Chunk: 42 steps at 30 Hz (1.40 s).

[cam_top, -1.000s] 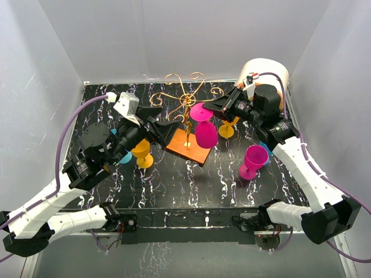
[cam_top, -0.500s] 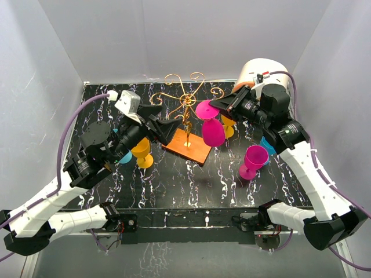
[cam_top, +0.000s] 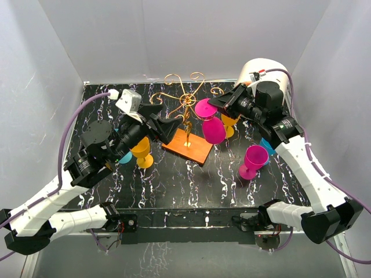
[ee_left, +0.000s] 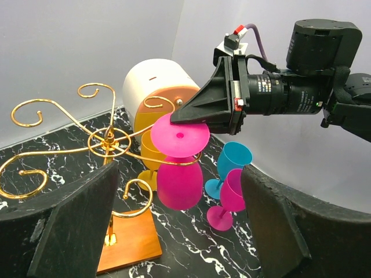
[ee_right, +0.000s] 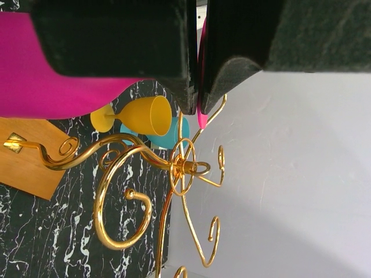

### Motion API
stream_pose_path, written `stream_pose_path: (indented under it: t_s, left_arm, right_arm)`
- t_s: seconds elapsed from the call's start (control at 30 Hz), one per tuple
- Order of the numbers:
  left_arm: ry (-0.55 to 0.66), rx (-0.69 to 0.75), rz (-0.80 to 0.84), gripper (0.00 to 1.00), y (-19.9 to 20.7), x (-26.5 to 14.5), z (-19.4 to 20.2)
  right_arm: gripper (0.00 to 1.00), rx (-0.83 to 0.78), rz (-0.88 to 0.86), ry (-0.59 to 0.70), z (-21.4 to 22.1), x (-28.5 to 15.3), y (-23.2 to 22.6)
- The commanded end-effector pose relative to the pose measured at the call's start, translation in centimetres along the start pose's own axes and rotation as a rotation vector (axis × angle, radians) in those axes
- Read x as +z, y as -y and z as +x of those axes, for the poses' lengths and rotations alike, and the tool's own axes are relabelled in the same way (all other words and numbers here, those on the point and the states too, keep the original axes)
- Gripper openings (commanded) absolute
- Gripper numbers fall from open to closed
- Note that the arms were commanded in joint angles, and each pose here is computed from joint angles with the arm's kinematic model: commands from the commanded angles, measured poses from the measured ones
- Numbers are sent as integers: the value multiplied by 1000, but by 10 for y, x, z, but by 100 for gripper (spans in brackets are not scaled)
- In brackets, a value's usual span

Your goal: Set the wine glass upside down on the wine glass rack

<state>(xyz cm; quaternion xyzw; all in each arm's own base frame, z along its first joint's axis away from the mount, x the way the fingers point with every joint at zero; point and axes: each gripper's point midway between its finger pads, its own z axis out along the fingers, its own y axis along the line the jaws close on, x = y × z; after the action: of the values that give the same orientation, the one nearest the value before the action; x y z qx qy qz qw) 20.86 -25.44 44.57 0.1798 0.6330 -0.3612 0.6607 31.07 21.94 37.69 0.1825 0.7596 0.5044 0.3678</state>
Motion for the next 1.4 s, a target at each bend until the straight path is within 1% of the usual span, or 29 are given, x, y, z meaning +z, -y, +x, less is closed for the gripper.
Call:
stream_pose_path:
  t_s: [0.0, 0.2, 0.47, 0.67, 0.77, 0.87, 0.97, 1.1, 1.2, 1.37]
  left_arm:
    - [58, 5, 2, 84, 1, -4, -24]
    - [52, 5, -4, 84, 0, -3, -22]
    - [48, 7, -9, 84, -1, -3, -21]
    - [57, 12, -11, 84, -2, -4, -23]
    - [60, 14, -15, 84, -2, -6, -25]
    - [62, 14, -16, 84, -3, -8, -25]
    - [61, 14, -17, 84, -3, -9, -25]
    - [60, 12, -19, 85, -4, -11, -25]
    - [52, 14, -29, 85, -6, -11, -21]
    - [30, 12, -53, 85, -11, -11, -10]
  right_arm:
    - [0, -69, -104, 74, -16, -3, -28]
    - [0, -65, -84, 84, -16, 3, -16]
    - [17, -65, -73, 85, -15, 5, -12]
    - [34, -74, -80, 98, -18, -1, -18]
    - [47, -96, -62, 125, -23, -6, -19]
    - [58, -146, 1, 167, -31, -11, -10]
    - [64, -203, 31, 200, -37, -18, -9]
    - [65, -283, 66, 256, -50, -33, -14]
    - [61, -322, 140, 333, -61, -53, -5]
    - [56, -360, 434, 424, -69, -94, 54]
